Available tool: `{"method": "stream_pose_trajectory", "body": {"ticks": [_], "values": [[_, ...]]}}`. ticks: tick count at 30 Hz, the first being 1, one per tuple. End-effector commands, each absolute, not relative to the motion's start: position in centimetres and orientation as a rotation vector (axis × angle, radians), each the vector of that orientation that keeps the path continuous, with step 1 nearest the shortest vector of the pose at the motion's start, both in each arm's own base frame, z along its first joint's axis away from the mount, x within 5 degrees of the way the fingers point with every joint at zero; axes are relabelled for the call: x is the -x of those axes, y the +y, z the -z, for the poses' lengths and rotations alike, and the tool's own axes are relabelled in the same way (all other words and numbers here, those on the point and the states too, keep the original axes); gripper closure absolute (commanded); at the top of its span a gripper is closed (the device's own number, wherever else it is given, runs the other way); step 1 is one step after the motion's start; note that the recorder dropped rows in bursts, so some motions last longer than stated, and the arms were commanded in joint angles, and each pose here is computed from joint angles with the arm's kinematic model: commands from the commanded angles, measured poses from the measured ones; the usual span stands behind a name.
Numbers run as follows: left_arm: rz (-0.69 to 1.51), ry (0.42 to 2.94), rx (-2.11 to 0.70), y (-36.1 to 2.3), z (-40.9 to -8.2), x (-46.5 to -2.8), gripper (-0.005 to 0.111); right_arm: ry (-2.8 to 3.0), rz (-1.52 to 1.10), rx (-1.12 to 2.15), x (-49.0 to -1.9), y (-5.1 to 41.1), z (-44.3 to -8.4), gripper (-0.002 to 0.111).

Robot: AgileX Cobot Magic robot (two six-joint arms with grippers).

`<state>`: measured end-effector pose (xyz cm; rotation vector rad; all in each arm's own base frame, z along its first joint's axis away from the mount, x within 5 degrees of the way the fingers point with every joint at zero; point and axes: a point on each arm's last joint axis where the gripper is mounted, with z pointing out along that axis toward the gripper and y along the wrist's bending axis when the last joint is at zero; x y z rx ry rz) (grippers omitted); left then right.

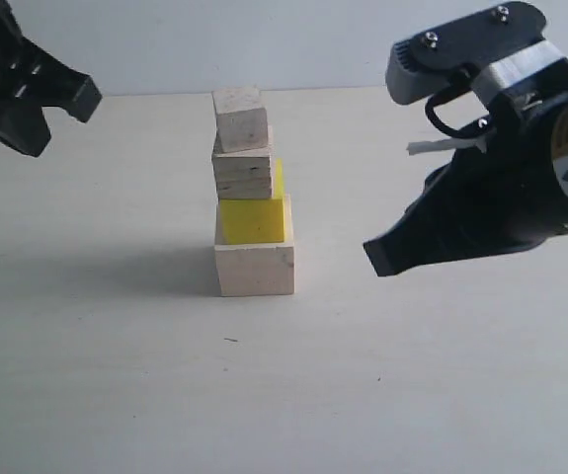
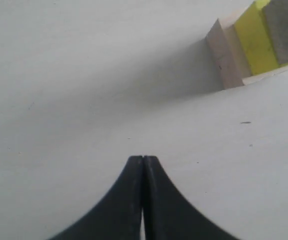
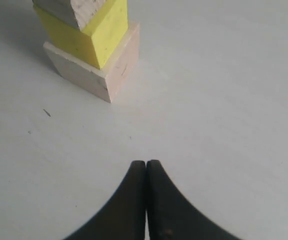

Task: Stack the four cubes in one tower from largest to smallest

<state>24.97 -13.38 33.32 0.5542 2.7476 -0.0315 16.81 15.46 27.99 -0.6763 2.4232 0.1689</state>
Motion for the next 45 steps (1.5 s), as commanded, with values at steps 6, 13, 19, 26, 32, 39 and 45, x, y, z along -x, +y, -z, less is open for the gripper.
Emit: {"method": "stream_pose_trajectory", "body": {"ticks": [6, 13, 19, 26, 32, 39, 45], "values": [[0.411, 2.586, -0.694, -13.2, -31.0, -25.3, 0.107, 2.447, -0.029, 0.756, -21.8, 16.5, -27.4, 0.108], [0.424, 2.456, -0.751, -13.5, -28.5, -25.6, 0.107, 2.546, -0.093, 0.694, -25.9, 16.0, -23.7, 0.108], [0.474, 2.341, -0.810, -14.0, -27.8, -25.6, 0.107, 2.613, -0.327, 0.625, -28.8, 15.7, -22.5, 0.108], [0.524, 2.253, -0.881, -14.5, -28.2, -25.6, 0.107, 2.578, -0.543, 0.497, -30.3, 14.9, -23.2, 0.108], [0.602, 2.242, -0.946, -15.6, -26.6, -26.4, 0.107, 2.503, -0.811, 0.422, -30.5, 15.4, -24.1, 0.108], [0.645, 2.188, -0.948, -16.2, -26.1, -27.1, 0.107, 2.456, -0.938, 0.422, -30.9, 16.2, -24.3, 0.108], [0.648, 2.156, -0.949, -16.3, -26.2, -27.2, 0.107, 2.477, -0.973, 0.430, -31.5, 16.7, -23.5, 0.108]]}}
